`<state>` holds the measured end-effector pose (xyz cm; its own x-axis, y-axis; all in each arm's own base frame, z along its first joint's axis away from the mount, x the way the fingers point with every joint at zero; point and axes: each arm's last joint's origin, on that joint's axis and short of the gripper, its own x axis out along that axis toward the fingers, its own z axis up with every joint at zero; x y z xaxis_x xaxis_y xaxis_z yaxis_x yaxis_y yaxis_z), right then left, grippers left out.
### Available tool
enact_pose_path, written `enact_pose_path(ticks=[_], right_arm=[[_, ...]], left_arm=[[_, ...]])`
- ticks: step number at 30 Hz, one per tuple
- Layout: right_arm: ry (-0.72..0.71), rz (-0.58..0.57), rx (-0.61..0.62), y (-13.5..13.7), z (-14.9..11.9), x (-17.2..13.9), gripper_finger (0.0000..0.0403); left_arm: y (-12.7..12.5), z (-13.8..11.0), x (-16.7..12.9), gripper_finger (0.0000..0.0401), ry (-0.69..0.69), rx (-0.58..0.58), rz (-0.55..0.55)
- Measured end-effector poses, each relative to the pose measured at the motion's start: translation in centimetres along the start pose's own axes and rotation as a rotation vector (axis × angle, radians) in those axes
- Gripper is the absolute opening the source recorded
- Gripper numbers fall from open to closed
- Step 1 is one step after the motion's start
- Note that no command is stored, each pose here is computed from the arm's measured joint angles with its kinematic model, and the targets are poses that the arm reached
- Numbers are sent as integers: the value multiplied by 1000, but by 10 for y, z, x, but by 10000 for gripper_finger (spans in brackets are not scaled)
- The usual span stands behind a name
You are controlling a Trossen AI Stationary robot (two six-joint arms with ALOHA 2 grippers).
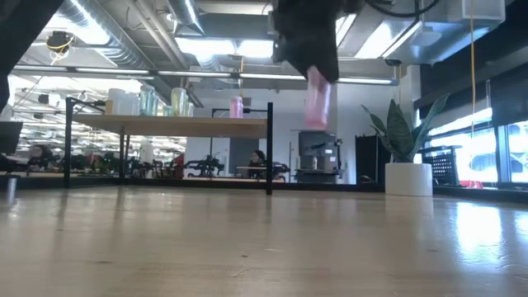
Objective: Pick and place medicine bottles onto shelf by color
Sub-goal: Put the pink pill bottle aligned with the other pink pill bottle on the shelf
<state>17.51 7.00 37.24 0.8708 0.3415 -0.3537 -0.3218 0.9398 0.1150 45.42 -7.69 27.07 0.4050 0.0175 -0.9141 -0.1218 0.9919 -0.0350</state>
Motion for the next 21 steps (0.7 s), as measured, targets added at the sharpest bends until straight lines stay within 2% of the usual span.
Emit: enact_pose_path(ticks=[8, 14, 21], right_arm=[[55, -8, 80, -1, -5, 0, 198], [102, -30, 131, -2, -10, -1, 198], [71, -207, 118, -7, -10, -1, 198]], left_arm=[[26, 13, -52, 106, -17, -115, 125], [51, 4, -84, 106, -7, -281, 179], [79, -5, -119, 106, -42, -456, 266]])
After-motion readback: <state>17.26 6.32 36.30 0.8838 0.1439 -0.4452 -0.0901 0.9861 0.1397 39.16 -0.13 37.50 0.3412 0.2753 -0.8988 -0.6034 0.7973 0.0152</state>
